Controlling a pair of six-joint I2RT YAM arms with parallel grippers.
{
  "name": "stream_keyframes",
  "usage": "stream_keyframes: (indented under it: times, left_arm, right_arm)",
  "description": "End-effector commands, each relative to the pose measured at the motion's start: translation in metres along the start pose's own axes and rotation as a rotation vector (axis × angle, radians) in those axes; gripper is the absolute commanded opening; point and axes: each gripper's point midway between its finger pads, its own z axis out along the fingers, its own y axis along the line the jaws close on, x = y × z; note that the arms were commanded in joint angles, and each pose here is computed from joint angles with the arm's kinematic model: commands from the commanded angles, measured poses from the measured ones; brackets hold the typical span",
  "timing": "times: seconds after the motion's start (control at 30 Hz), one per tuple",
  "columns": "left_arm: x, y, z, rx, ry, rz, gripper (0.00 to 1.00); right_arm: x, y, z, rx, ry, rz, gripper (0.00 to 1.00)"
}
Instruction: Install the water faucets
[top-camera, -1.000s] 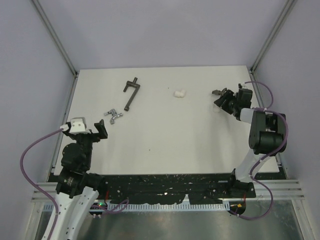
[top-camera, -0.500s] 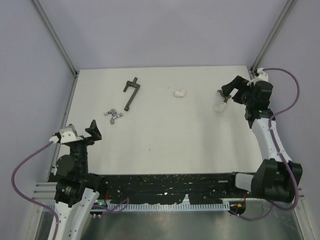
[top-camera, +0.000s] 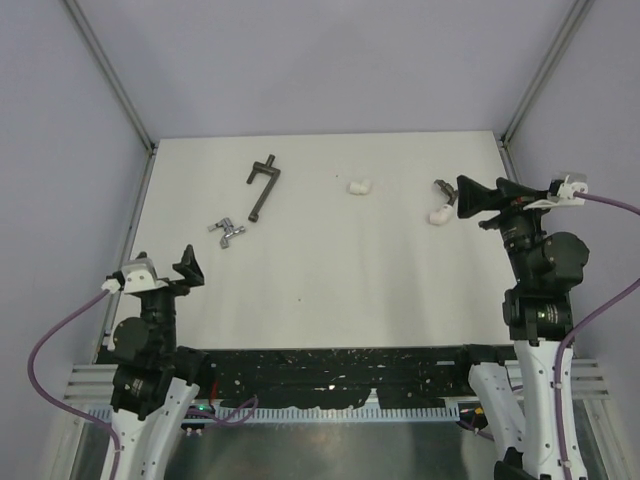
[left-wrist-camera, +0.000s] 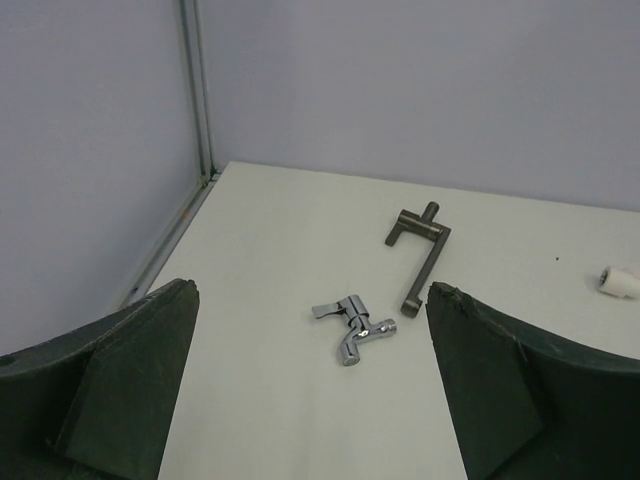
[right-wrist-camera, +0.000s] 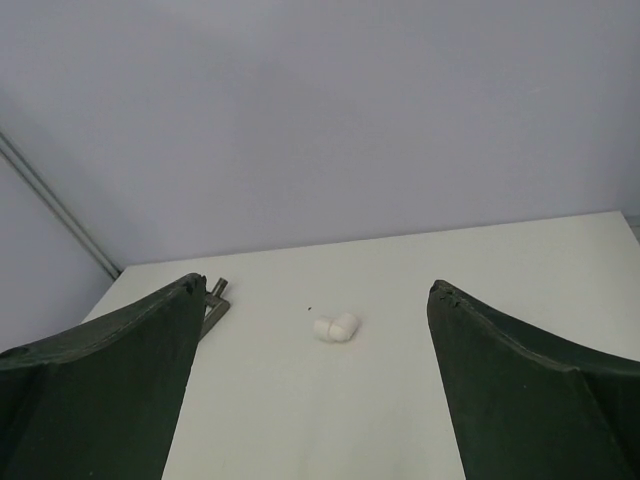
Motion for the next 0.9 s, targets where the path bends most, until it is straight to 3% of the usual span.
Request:
stream_keyframes:
  times: [0.0, 0.3, 0.53, 0.87]
  left_arm:
    - [-0.042, 0.018, -0.044, 0.006, -0.197, -0.076, 1.0]
    - [-0.019, 0.015, -0.041, 0.008, -0.147, -0.108, 1.0]
    - [-0.014, 0.015, -0.037, 0.0, -0.152, -0.124, 1.0]
    - [-0.008, -0.001, -0.036, 0.088, -0.134, -0.077, 1.0]
  right_arm:
    - [0.005, -0.008, -0.022, 0.078, -0.044, -0.068, 0.95]
    - [0.004, -0.035, -0.08, 0.237, -0.154, -0.255, 0.95]
    - [0.019, -0.064, -0.102, 0.366, -0.223, -0.233, 0.95]
    - [0.027, -0.066, -0.101, 0.364, -0.236, -0.239, 0.95]
